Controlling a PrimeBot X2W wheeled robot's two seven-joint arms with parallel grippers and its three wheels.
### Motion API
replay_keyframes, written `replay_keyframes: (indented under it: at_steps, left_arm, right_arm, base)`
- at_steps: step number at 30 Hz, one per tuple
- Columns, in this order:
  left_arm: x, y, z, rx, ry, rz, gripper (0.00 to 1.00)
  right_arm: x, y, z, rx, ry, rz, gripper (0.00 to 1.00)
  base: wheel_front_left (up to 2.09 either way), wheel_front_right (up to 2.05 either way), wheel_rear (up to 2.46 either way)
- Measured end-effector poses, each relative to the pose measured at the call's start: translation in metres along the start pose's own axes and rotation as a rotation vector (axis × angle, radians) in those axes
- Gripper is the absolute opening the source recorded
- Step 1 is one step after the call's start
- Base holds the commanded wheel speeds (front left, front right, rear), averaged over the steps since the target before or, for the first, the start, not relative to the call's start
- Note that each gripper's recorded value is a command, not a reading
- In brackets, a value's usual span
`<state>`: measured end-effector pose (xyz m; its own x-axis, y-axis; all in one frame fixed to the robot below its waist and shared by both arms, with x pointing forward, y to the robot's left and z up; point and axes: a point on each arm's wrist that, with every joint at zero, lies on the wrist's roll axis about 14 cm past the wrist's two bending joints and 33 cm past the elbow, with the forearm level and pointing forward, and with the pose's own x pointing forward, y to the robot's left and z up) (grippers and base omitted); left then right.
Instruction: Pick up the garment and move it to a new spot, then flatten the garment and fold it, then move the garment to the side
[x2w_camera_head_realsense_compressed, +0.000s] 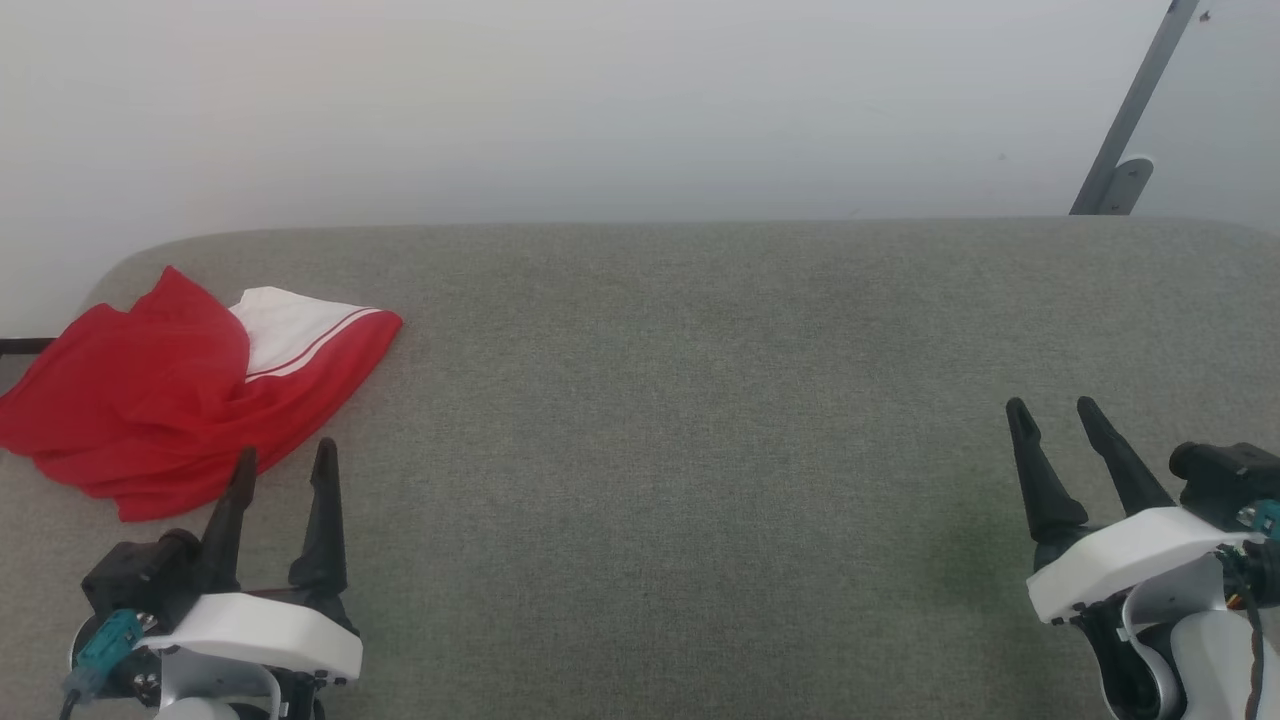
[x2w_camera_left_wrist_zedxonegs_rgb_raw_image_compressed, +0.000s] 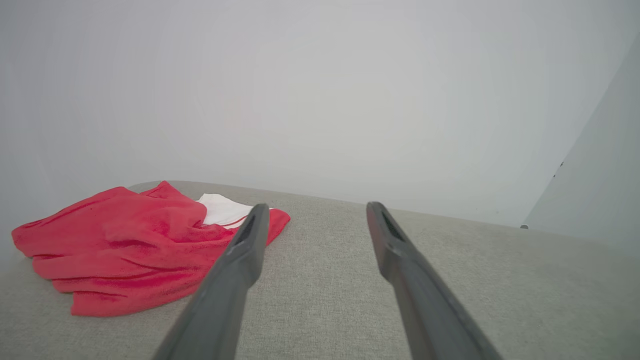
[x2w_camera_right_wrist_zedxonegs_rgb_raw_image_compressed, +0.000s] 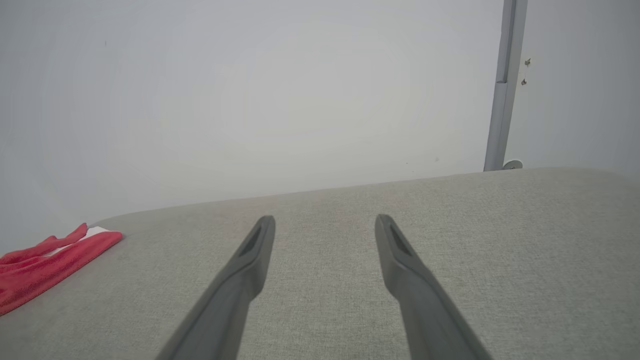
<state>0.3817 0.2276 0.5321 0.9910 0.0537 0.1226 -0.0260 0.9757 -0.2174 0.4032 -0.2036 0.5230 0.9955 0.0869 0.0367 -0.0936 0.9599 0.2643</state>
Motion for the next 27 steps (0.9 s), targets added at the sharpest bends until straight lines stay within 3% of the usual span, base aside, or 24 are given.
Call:
replay_keyframes:
  at_steps: [27]
  left_arm:
    - [0.0011,-0.0040,0.0074,0.151,-0.041,-0.054,1.00]
  right_arm:
    - [0.0019,0.0010,0.0076,-0.175,-0.018,0.018,1.00]
  base:
    - [0.00,0.00,0.00]
